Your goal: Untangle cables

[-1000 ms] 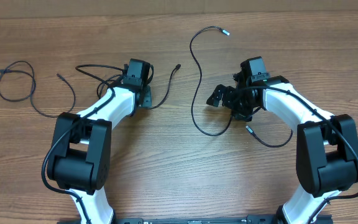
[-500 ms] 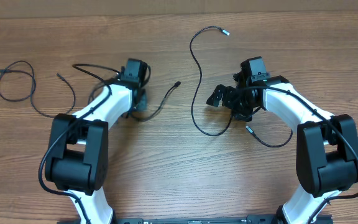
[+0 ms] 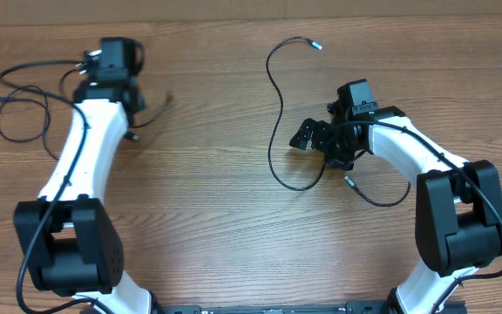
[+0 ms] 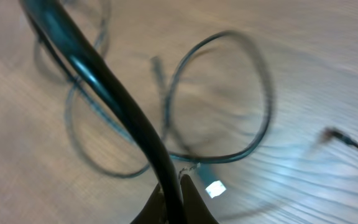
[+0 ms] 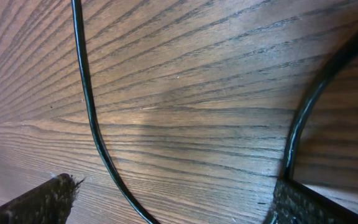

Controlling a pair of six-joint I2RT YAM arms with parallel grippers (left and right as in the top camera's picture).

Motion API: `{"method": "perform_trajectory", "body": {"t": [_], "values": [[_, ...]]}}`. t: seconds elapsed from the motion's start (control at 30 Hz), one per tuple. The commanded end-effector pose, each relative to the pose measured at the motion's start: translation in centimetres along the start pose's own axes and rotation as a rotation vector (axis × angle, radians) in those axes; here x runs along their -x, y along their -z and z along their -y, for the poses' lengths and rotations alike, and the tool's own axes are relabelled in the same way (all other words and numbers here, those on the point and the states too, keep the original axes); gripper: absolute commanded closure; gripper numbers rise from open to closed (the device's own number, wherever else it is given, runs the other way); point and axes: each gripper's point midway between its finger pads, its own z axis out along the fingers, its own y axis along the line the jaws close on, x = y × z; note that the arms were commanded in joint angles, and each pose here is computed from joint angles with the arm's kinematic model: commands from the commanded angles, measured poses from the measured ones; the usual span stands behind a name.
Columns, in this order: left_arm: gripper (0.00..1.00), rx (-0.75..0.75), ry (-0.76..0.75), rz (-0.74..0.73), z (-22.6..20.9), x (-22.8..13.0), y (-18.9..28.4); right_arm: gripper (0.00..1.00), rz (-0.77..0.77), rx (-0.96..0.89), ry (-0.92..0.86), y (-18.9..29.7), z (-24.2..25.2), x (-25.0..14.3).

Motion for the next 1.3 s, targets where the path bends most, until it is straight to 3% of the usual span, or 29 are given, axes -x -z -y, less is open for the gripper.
{"method": "perform_trajectory", "body": {"t": [0.0,0.17,0.23,0.27,0.37,0.43,0.67,0.83,1.07,1.27], "values": [[0.96,0.054,0.155,-0.047,-3.2,-0.5,-1.4,0.0,0.029,0.008,0.011,0.8,-0.5,0.5],[0.95,-0.053,0.232,-0.145,-4.0,-1.2,-2.6,0.0,0.03,0.009,0.011,0.8,-0.5,0.5],[0.86,-0.087,0.254,-0.167,-4.2,-1.3,-2.9,0.0,0.031,0.01,0.012,0.8,-0.5,0.5],[0.76,-0.108,0.264,-0.179,-4.1,-1.4,-2.9,0.0,0.031,0.01,0.012,0.8,-0.5,0.5],[0.29,-0.151,0.279,-0.205,-3.8,-1.6,-2.9,0.0,0.031,0.01,0.013,0.8,-0.5,0.5],[0.12,-0.168,0.279,-0.219,-3.6,-1.9,-2.8,0.0,0.031,0.01,0.012,0.8,-0.5,0.5],[0.0,-0.402,0.181,-0.296,0.2,-3.0,-1.4,0.0,0.032,0.01,0.012,0.8,-0.5,0.5],[0.0,-0.574,0.132,-0.397,2.7,-4.8,0.7,0.0,0.032,0.01,0.012,0.8,-0.5,0.5],[0.0,-0.562,0.095,-0.522,3.2,-8.0,2.1,0.0,0.036,0.012,0.015,0.8,-0.6,0.6],[0.01,-0.57,0.067,-0.541,4.1,-8.8,2.7,0.0,0.005,0.055,0.006,0.8,-1.3,0.1]]}}
